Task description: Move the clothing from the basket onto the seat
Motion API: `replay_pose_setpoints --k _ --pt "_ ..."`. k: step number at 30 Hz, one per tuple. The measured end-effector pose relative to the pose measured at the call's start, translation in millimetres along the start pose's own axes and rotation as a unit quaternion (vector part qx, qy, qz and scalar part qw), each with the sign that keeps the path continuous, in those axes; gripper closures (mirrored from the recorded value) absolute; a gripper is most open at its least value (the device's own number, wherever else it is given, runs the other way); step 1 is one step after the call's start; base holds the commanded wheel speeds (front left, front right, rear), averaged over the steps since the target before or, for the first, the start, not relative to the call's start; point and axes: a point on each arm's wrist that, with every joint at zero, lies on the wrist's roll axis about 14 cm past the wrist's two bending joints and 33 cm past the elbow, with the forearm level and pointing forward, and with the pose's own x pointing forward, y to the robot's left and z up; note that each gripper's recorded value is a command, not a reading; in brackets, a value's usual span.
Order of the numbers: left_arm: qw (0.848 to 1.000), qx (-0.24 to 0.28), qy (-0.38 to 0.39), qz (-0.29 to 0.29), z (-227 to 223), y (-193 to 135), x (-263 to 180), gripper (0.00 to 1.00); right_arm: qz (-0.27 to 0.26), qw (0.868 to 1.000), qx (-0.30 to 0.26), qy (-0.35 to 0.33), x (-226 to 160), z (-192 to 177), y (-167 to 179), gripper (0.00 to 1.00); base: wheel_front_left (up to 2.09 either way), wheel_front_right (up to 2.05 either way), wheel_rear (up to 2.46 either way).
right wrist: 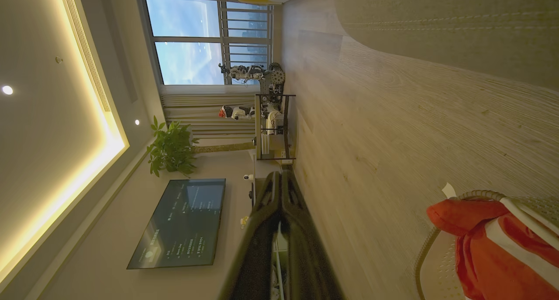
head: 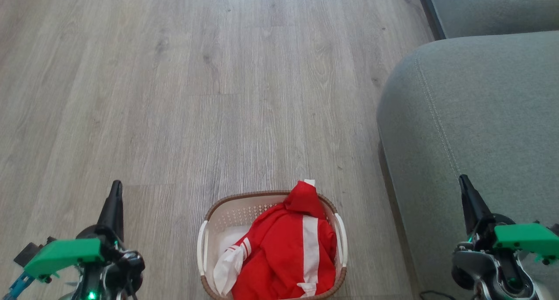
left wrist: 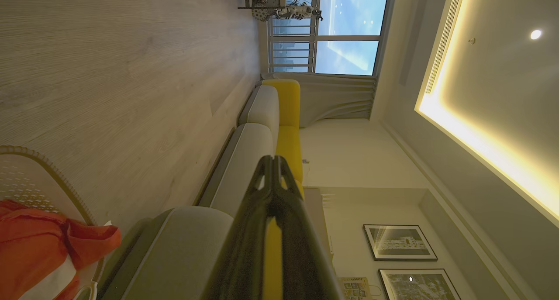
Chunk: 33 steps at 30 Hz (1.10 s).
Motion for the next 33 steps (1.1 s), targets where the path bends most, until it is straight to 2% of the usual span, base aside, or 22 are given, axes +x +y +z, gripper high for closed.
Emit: replay_pose_setpoints --k 33 --pt "1.000 0.000 0.000 0.000 0.0 0.0 0.0 1.00 0.000 1.000 0.000 0.000 0.0 0.0 0.0 1.00 0.00 0.00 0.00"
